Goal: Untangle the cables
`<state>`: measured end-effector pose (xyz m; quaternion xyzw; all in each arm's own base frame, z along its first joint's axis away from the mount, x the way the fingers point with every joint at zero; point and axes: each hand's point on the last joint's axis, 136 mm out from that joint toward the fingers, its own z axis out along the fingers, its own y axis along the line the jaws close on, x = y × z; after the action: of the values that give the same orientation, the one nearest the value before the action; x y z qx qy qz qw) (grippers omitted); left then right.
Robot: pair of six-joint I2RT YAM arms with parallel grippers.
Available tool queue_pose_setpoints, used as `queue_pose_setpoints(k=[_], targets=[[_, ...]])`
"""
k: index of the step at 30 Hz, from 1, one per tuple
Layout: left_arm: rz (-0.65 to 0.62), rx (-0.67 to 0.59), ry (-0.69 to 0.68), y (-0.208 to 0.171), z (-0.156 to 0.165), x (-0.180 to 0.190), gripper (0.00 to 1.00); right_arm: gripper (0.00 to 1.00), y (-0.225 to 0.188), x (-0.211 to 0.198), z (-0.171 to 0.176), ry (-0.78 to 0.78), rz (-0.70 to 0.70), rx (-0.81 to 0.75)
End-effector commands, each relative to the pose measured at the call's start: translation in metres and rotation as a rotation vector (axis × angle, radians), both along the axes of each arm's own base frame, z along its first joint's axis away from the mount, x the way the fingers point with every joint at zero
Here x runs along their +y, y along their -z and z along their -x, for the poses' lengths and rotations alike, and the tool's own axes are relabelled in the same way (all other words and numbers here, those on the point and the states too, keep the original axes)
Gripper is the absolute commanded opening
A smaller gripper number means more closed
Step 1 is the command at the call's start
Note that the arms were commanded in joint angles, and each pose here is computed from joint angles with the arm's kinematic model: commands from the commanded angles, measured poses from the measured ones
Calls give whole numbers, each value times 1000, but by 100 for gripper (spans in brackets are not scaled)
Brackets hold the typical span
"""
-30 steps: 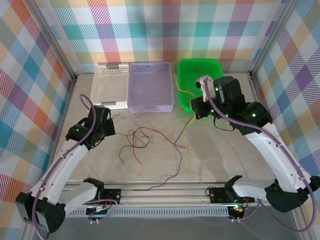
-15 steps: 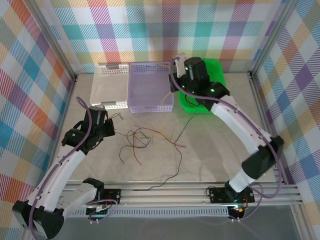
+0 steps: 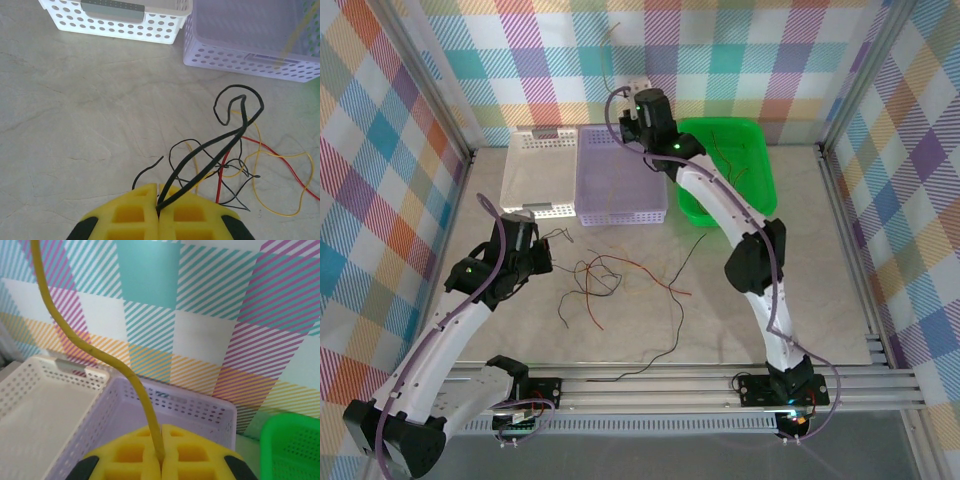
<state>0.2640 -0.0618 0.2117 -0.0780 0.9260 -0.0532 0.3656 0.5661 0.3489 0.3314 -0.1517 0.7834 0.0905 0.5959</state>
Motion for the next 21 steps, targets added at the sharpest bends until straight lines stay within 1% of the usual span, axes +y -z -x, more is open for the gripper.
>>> queue_pose_setpoints(k=[1,3,6,11,17,21], targets=[[-4,-16,27,-1,1,-4,0,0,-10,-12,-21,106,-2,-86],[-8,-14,32,-1,1,-5,0,0,-1,-12,-32,131,-14,-92],[-14,-12,39,0,2,-6,0,0,20,-6,-44,127,-34,-83],[-21,-9,41,0,2,-6,0,0,85,3,-58,138,-4,-2],[-24,-5,50,1,3,-8,0,0,157,-2,-60,173,48,104],[-26,-4,54,2,4,-9,0,0,189,-4,-54,172,77,157]])
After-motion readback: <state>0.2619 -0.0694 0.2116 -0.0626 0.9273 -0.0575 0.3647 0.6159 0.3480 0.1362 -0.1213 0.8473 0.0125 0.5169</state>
